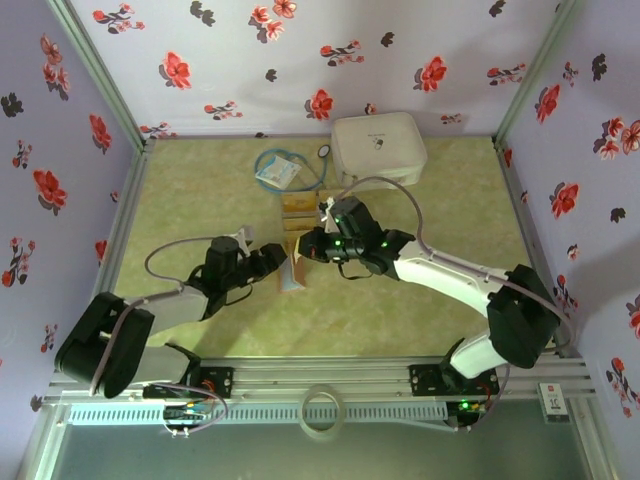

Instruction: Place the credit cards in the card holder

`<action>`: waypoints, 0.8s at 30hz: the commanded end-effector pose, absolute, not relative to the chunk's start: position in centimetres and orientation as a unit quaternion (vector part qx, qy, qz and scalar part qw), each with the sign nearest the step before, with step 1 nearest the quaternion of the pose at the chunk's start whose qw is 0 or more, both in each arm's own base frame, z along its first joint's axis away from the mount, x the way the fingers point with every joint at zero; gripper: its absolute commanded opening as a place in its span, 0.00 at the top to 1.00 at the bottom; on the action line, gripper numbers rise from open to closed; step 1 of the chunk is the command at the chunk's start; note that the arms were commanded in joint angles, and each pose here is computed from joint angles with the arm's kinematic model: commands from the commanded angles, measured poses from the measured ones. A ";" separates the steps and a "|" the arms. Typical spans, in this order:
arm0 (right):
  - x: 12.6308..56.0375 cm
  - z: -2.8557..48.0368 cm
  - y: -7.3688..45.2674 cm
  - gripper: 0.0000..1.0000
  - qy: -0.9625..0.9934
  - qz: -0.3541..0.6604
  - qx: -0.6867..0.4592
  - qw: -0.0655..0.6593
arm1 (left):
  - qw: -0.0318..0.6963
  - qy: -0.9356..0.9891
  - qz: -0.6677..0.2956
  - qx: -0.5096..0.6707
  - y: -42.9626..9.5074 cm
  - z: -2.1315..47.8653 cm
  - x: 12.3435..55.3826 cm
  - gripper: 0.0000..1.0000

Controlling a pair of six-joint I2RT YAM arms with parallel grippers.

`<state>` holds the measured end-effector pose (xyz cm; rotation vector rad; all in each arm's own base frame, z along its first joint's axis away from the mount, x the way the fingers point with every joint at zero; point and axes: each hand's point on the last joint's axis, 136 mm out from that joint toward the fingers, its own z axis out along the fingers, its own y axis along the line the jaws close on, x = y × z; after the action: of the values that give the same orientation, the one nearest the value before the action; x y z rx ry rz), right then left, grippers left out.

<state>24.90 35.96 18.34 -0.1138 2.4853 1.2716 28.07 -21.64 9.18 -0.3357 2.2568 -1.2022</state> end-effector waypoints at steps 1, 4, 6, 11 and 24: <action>24.9 18.1 34.9 1.00 0.875 0.451 -0.038 0.172 | 0.293 0.844 -0.433 -0.124 -20.9 9.6 27.7 0.39; 24.9 17.7 33.8 1.00 0.877 0.447 -0.035 0.170 | 0.297 0.855 -0.409 -0.120 -20.2 9.4 27.3 0.35; 24.9 17.5 33.3 1.00 0.879 0.444 -0.034 0.168 | 0.299 0.859 -0.399 -0.116 -19.9 9.4 27.2 0.33; 24.9 17.0 32.6 1.00 0.882 0.440 -0.029 0.165 | 0.288 0.872 -0.382 -0.104 -19.8 9.0 26.7 0.31; 24.6 14.3 28.2 1.00 0.892 0.414 -0.008 0.178 | 0.240 0.923 -0.298 -0.037 -21.1 6.5 25.9 0.24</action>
<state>24.79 28.90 13.99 0.0086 2.5463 1.1723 26.02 -21.06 7.14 -0.1856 2.4768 -0.9143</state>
